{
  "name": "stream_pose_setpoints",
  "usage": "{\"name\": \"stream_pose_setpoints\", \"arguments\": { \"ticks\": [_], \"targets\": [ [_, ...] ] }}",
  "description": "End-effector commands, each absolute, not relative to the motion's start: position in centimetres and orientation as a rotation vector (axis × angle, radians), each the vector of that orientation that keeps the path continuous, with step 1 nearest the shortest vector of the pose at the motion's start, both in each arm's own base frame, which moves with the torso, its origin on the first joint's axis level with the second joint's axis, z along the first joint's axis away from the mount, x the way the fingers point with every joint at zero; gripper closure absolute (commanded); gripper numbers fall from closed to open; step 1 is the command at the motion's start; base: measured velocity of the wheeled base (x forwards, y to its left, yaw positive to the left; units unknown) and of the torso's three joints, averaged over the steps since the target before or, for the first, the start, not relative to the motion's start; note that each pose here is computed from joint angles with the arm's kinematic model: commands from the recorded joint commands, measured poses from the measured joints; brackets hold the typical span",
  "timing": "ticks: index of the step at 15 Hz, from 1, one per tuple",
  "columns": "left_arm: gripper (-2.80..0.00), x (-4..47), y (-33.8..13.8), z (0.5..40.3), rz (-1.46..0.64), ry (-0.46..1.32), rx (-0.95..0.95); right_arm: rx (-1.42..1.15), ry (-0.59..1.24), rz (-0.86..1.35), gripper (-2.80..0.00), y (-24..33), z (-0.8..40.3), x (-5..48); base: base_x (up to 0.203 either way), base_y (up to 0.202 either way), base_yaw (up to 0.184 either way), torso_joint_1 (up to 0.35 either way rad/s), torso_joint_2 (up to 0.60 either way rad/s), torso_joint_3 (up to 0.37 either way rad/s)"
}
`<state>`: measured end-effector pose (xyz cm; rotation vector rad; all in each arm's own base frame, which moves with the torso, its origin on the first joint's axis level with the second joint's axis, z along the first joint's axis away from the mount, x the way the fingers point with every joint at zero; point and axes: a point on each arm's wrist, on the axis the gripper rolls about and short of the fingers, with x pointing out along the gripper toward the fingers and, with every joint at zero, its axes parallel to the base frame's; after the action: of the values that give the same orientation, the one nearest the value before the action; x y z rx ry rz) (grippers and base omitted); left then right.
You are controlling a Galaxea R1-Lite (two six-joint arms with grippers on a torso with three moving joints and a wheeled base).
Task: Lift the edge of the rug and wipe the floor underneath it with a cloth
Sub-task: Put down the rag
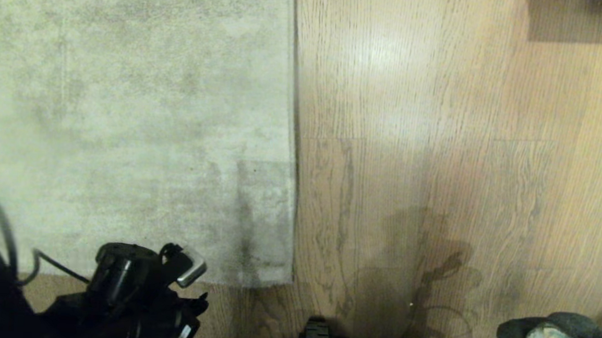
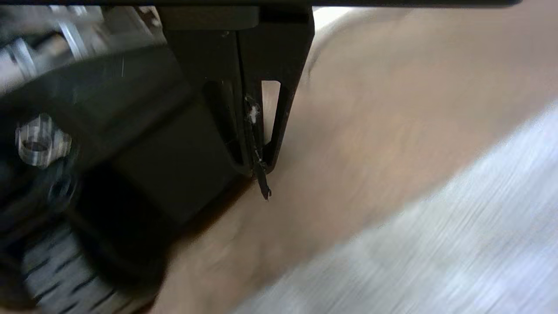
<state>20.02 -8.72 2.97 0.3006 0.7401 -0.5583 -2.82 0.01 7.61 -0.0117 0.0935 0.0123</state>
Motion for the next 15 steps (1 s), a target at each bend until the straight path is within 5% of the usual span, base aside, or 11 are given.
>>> {"name": "stream_pose_setpoints", "arguments": {
  "ticks": [1,15],
  "targets": [
    [0.0,21.0,-11.9,-0.6,-0.623,0.766,0.358,-0.012,0.096,0.012,0.0,0.0,7.6,-2.8,0.0,0.0,0.0,0.0,0.0,0.0],
    [0.0,27.0,-15.0,-1.4,-0.591,0.508,0.767,-0.012,0.095,0.013,0.0,0.0,7.6,-2.8,0.0,0.0,0.0,0.0,0.0,0.0]
  ]
}}
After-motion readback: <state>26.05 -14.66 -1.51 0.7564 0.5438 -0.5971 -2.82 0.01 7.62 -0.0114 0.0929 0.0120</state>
